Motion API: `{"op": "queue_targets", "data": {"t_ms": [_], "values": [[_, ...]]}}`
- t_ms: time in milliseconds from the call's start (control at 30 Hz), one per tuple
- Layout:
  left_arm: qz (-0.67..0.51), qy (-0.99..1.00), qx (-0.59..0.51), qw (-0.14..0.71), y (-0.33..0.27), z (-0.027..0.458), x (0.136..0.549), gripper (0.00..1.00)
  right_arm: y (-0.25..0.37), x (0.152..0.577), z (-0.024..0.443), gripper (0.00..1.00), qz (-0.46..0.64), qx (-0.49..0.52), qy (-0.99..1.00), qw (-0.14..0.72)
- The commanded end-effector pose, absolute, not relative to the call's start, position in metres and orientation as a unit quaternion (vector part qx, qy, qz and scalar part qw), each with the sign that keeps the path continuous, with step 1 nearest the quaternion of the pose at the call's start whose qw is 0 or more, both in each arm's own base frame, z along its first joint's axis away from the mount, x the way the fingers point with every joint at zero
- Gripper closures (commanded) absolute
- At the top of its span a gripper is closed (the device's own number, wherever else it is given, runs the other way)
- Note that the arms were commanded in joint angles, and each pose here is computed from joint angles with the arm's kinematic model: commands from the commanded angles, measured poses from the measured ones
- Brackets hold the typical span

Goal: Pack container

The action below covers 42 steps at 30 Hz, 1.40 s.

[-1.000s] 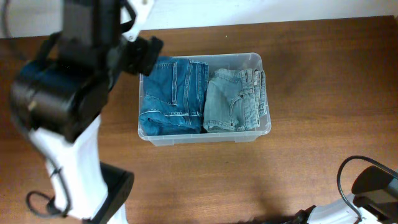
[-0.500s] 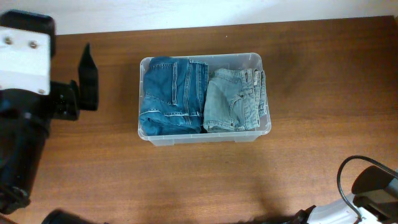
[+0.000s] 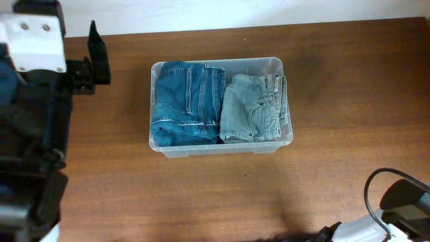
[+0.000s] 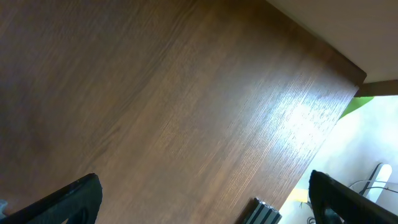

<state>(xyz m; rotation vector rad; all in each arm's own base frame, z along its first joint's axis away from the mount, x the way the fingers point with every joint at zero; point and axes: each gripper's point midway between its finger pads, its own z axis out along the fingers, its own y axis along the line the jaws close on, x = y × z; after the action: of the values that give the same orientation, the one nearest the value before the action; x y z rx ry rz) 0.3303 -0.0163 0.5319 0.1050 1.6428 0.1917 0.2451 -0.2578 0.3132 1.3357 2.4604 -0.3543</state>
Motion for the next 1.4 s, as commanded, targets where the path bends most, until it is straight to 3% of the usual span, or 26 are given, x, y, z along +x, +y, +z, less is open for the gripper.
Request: {"op": "queue_targets", "data": {"t_ms": [0,300,967,1367], "values": [[0.053,0.721,0.067,0.687,-0.016,0.505,0.332,0.00,-0.257,0.239,0.318,0.02,-0.132,0.469,0.858,0.161],[0.059,0.676,0.061,0.732,0.007,0.436,0.338,0.00,-0.257,0.239,0.318,0.01,-0.132,0.469,0.858,0.161],[0.097,0.645,0.033,0.757,0.023,0.299,0.265,0.00,-0.257,0.239,0.318,0.02,-0.132,0.469,0.858,0.161],[0.102,0.650,0.026,0.753,0.025,0.237,0.250,0.00,-0.257,0.239,0.318,0.02,-0.132,0.469,0.858,0.161]]}}
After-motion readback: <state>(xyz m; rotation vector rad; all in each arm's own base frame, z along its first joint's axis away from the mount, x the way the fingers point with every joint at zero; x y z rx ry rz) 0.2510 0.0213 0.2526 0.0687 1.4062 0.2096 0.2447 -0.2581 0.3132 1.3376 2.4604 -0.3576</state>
